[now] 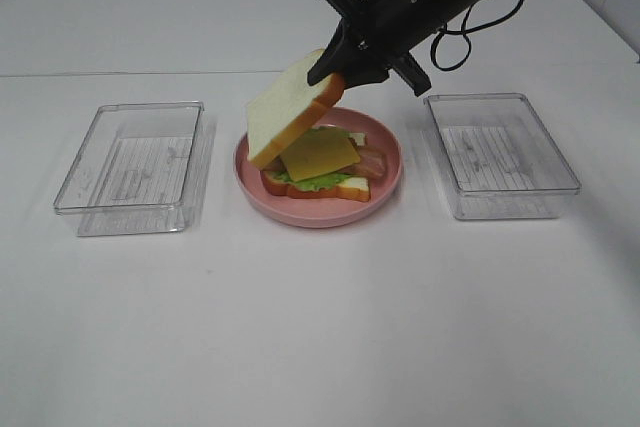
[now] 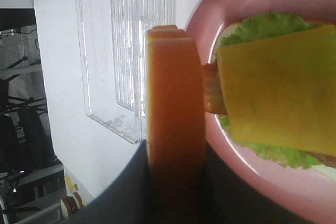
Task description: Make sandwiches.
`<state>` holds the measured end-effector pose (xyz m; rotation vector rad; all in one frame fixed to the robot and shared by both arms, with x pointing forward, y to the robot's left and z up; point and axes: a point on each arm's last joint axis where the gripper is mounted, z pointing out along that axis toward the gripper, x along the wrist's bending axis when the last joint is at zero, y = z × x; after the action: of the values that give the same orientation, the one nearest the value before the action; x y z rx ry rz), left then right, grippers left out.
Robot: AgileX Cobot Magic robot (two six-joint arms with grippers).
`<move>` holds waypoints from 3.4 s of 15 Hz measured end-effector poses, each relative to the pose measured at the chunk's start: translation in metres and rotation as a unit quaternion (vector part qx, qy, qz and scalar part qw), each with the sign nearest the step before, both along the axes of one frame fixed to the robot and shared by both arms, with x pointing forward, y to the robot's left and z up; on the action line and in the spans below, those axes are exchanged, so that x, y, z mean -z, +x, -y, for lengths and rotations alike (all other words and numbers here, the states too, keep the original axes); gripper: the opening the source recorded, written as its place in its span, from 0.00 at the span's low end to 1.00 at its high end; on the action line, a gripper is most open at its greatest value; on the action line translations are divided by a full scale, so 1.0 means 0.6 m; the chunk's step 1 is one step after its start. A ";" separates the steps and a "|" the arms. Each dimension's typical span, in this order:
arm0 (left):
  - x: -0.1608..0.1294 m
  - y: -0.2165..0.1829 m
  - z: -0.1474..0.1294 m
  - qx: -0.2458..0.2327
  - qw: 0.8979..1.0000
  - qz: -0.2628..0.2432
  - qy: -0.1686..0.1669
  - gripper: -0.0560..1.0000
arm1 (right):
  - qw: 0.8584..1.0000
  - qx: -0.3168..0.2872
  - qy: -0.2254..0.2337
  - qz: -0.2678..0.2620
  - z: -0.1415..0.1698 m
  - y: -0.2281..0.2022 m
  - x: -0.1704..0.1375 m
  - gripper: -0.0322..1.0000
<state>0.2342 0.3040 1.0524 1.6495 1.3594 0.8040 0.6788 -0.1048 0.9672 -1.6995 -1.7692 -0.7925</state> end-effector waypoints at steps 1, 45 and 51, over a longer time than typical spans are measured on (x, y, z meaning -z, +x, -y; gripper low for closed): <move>0.000 0.000 0.000 0.000 1.000 0.000 0.000 0.80 | 1.000 0.008 0.006 -0.006 -0.002 0.004 0.012 0.22; 0.000 0.000 0.000 0.006 1.000 0.003 0.011 0.80 | 0.921 -0.024 -0.337 0.195 0.244 -0.499 -0.233 0.79; 0.000 0.000 0.000 0.007 1.000 0.003 0.013 0.80 | 0.893 0.031 -0.316 0.319 0.299 -0.670 -0.165 0.79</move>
<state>0.2342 0.3040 1.0524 1.6726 1.3382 0.8209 0.2768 -0.2841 1.0661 -2.0503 -2.6572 -0.9417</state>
